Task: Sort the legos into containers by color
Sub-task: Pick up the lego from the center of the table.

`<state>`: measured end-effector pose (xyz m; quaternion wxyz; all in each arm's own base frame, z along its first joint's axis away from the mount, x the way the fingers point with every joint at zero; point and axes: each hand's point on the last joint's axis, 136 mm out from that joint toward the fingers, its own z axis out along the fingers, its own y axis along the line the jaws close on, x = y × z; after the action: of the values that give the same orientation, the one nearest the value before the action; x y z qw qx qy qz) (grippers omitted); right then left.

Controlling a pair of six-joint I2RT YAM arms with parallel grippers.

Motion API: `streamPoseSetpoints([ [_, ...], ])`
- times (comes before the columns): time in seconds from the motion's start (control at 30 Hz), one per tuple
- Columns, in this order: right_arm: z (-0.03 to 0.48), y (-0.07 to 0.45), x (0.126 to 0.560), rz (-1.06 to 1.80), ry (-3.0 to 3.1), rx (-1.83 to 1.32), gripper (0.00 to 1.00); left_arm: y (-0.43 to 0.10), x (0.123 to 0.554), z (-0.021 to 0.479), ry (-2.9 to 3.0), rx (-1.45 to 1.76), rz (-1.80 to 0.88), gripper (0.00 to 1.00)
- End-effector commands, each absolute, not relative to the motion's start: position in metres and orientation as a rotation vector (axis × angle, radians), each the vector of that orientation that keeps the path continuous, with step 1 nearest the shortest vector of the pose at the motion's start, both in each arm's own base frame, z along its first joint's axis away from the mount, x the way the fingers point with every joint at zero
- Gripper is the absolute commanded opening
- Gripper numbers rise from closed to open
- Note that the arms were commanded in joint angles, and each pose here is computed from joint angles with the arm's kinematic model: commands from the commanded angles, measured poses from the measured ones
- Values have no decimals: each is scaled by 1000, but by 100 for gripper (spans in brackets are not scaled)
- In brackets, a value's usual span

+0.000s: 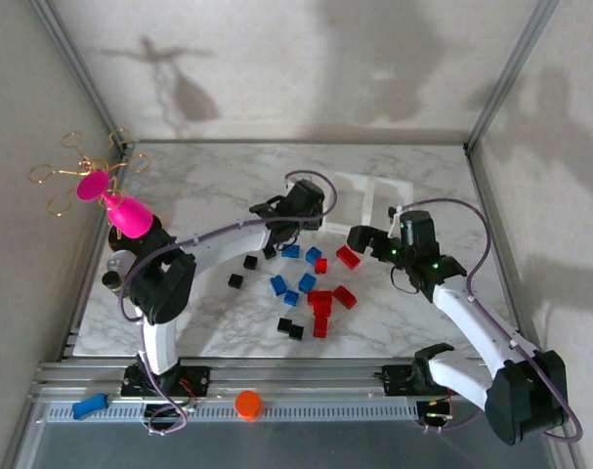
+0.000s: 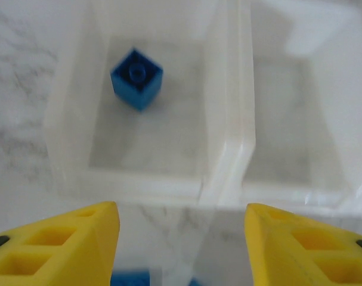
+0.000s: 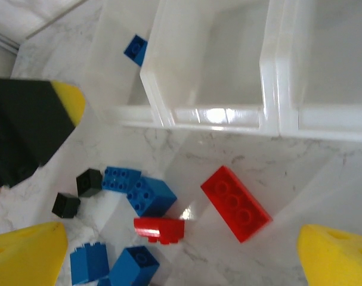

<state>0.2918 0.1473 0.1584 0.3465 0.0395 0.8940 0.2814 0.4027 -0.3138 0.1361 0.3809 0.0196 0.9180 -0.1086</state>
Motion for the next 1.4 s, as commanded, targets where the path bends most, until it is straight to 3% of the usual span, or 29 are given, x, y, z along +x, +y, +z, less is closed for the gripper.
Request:
streamPoseSetpoints([
  [0.0, 140, 149, 271, 741, 2396, 95, 99, -310, 372, 137, 2379, 76, -286, 58],
  [0.33, 125, 145, 265, 715, 2419, 108, 99, -306, 328, 90, 2501, 159, -274, 58],
  [0.5, 124, 144, 267, 699, 2420, 114, 99, -322, 330, 79, 2531, 173, -329, 57],
  [0.8, 123, 140, 266, 678, 2410, 131, 99, -344, 341, 76, 2542, -80, -450, 58],
  [1.37, 126, 140, 267, 671, 2393, 87, 99, -336, 349, 42, 2561, -291, -273, 64],
])
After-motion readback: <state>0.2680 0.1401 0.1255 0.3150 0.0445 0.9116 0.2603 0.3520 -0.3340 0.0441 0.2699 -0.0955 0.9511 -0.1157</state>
